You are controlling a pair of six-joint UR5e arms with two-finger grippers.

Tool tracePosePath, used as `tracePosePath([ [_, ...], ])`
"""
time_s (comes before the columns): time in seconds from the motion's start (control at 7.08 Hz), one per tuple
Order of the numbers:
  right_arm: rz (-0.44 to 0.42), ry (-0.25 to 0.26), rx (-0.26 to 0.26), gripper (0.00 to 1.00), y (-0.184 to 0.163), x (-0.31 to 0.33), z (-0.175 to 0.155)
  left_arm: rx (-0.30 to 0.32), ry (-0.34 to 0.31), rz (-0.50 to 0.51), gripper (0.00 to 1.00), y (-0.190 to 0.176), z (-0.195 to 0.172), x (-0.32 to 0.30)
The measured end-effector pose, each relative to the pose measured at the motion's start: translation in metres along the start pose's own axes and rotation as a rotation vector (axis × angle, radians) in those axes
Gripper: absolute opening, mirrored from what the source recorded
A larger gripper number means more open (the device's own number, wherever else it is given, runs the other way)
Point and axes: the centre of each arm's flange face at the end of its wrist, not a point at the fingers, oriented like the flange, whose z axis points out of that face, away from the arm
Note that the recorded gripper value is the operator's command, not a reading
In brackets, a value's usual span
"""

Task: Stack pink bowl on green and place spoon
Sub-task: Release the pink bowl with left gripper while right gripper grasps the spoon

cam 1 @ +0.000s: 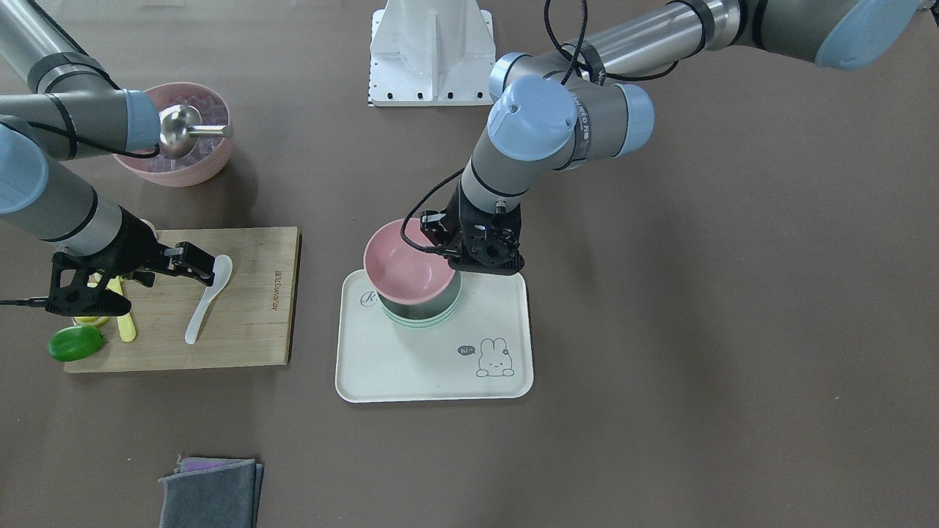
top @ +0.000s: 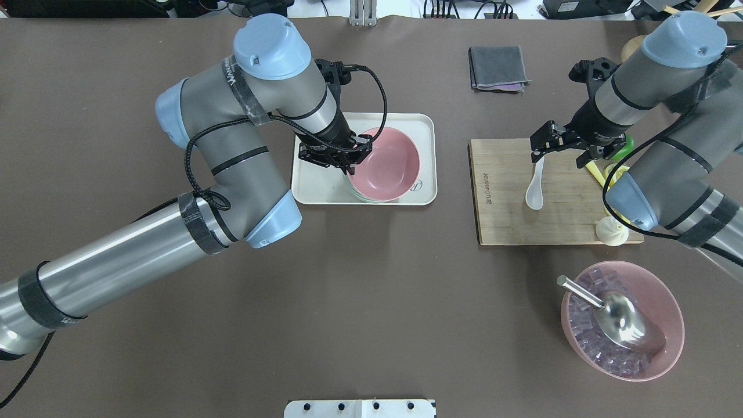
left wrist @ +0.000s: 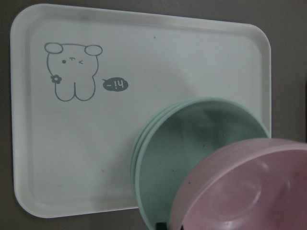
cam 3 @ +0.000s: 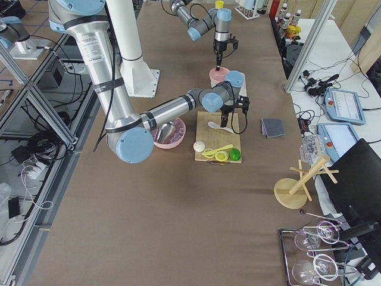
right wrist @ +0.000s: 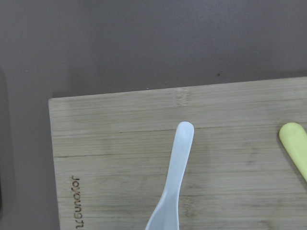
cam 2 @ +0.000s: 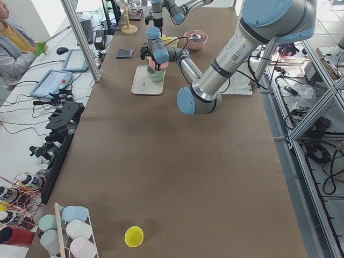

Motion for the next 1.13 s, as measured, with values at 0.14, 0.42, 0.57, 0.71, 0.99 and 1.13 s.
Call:
tracePosePath([
  [0.14, 0.014, 0.005, -0.010, 0.96, 0.004, -0.004, 0.007, 0.033, 0.027, 0.014, 0.98, -0.004, -0.010, 0.000],
  [0.42, 0.049, 0.033, -0.031, 0.82, 0.008, -0.005, 0.029, 0.107, 0.081, 0.030, 0.98, -0.016, -0.059, -0.003],
  [0.57, 0.066, 0.058, -0.031, 0.81, 0.007, -0.004, 0.041, 0.128, 0.095, 0.029, 0.98, -0.017, -0.080, -0.015],
  [0.71, 0.084, 0.077, -0.027, 0.77, 0.004, -0.002, 0.049, 0.133, 0.103, 0.024, 0.98, -0.017, -0.092, -0.028],
  [0.99, 0.105, 0.094, -0.027, 0.70, -0.004, -0.004, 0.059, 0.134, 0.110, 0.020, 0.98, -0.016, -0.103, -0.040],
  [1.13, 0.115, 0.098, -0.029, 0.31, -0.007, -0.006, 0.062, 0.136, 0.113, 0.021, 0.98, -0.015, -0.106, -0.041],
])
